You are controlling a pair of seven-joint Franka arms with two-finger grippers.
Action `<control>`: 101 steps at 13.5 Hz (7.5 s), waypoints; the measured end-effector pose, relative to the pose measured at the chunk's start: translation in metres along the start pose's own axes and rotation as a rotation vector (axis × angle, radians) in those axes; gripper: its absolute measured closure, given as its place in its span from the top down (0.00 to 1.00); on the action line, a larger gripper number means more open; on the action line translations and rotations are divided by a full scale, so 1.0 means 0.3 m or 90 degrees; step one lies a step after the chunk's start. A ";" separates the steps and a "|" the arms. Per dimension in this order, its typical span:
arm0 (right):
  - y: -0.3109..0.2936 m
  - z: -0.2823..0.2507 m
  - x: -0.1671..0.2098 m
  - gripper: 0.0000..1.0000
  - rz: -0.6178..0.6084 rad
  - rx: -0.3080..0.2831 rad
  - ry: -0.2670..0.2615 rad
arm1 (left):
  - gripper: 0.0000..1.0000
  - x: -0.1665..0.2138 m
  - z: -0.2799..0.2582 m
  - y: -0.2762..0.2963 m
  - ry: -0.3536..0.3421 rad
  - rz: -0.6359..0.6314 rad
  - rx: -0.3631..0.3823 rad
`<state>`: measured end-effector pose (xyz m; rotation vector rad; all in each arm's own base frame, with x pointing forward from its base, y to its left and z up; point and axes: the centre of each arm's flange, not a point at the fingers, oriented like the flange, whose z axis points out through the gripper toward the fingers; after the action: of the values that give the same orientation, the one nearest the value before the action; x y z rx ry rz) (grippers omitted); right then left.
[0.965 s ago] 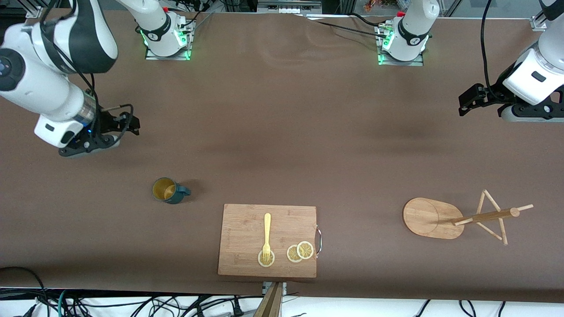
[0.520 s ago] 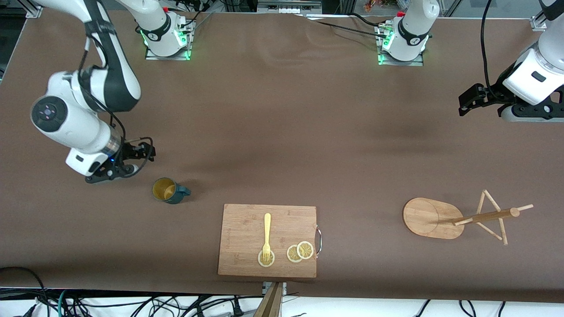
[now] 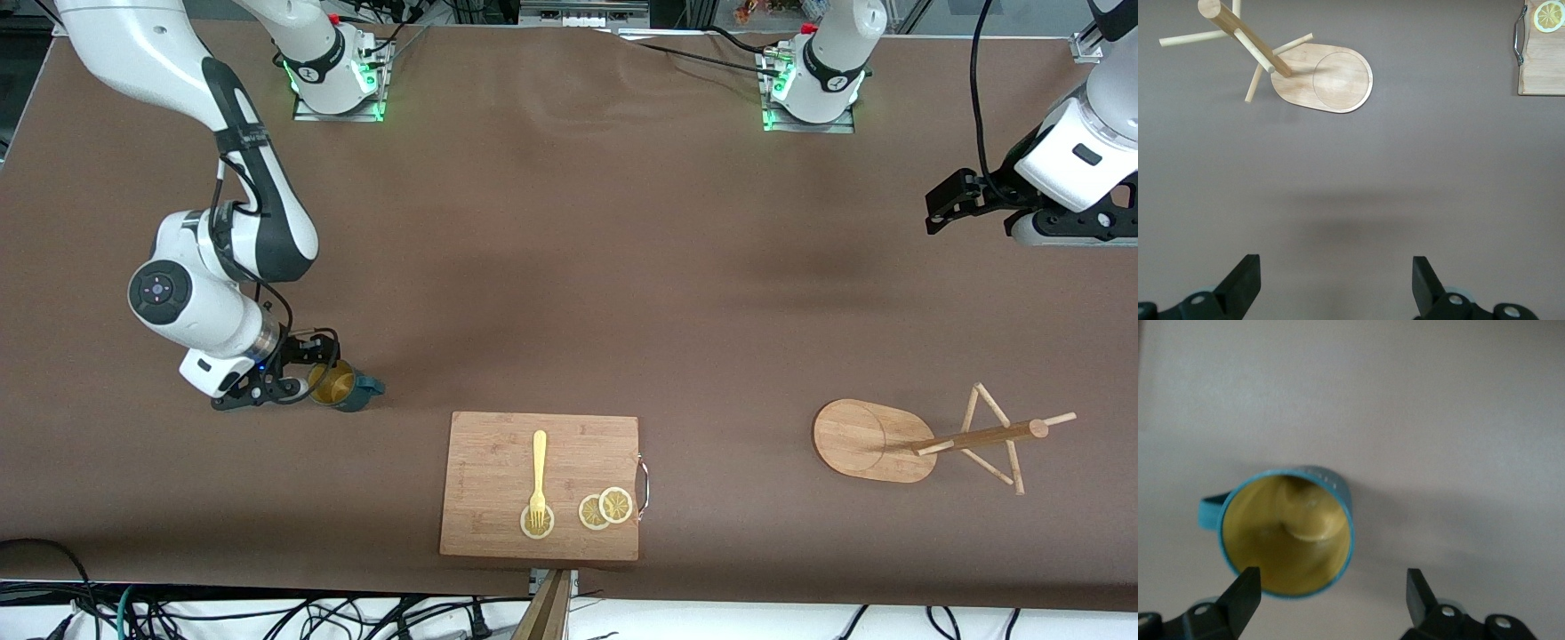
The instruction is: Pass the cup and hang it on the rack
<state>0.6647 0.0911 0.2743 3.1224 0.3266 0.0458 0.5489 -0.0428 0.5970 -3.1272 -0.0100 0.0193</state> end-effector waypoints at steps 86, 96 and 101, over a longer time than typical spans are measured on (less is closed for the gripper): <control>0.040 -1.042 -0.360 1.00 0.092 0.017 -0.038 | 0.21 -0.201 1.640 0.427 0.592 0.653 -0.805; 0.028 -1.100 -0.332 1.00 0.086 0.015 -0.012 | 0.21 -0.148 1.321 -0.237 0.372 0.440 -0.913; 0.012 -1.094 -0.328 1.00 0.080 0.016 -0.014 | 0.21 -0.134 1.200 -0.649 0.282 0.188 -0.958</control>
<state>0.5596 0.0667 0.5997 3.1611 0.1302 0.0067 0.5031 0.1569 0.2402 -4.3763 0.7897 -1.2145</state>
